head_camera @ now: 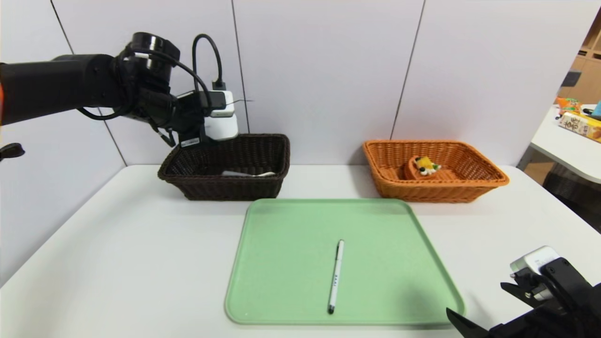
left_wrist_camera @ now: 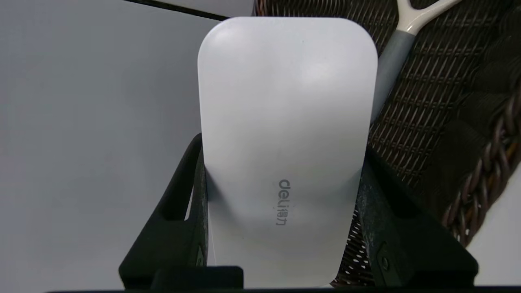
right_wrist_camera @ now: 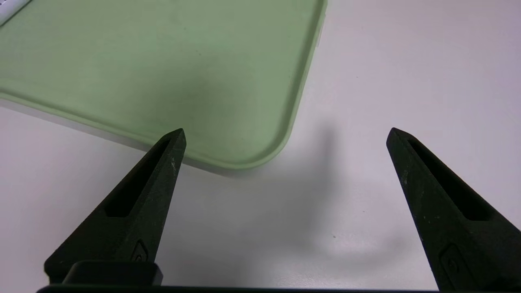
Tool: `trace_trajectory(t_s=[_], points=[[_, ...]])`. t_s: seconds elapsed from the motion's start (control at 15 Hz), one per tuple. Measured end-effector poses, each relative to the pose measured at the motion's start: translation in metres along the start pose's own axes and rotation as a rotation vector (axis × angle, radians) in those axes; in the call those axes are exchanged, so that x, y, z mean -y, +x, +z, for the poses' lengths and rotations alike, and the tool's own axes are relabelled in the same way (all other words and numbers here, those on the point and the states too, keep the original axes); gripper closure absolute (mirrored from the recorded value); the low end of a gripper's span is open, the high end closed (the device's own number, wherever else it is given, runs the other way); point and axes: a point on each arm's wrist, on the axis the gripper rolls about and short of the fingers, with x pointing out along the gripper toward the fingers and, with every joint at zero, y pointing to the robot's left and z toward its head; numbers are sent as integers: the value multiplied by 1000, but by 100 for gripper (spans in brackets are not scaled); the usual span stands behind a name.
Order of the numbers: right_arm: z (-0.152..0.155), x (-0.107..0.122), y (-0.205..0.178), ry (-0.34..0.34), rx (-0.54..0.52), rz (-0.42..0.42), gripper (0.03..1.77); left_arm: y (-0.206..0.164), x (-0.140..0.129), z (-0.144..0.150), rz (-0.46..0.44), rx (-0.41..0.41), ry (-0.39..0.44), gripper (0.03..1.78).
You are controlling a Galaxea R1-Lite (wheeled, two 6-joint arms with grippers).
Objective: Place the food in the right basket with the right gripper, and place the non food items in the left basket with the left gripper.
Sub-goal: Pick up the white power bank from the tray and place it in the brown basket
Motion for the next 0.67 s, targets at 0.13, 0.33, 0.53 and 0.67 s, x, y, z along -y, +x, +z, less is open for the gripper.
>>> trace_trajectory(t_s=[0.13, 0.33, 0.53, 0.67], points=[[0, 0, 0, -1, -1, 2, 10, 15, 6, 0, -23, -8, 3, 80], [0, -1, 0, -2, 0, 6, 10, 30, 14, -5, -62, -34, 15, 81], [0, -2, -1, -7, 2, 14, 10, 36, 22, -8, -125, -51, 9, 81], [-1, -3, -1, -8, 2, 19, 10, 37, 26, -11, -165, -66, 1, 81]])
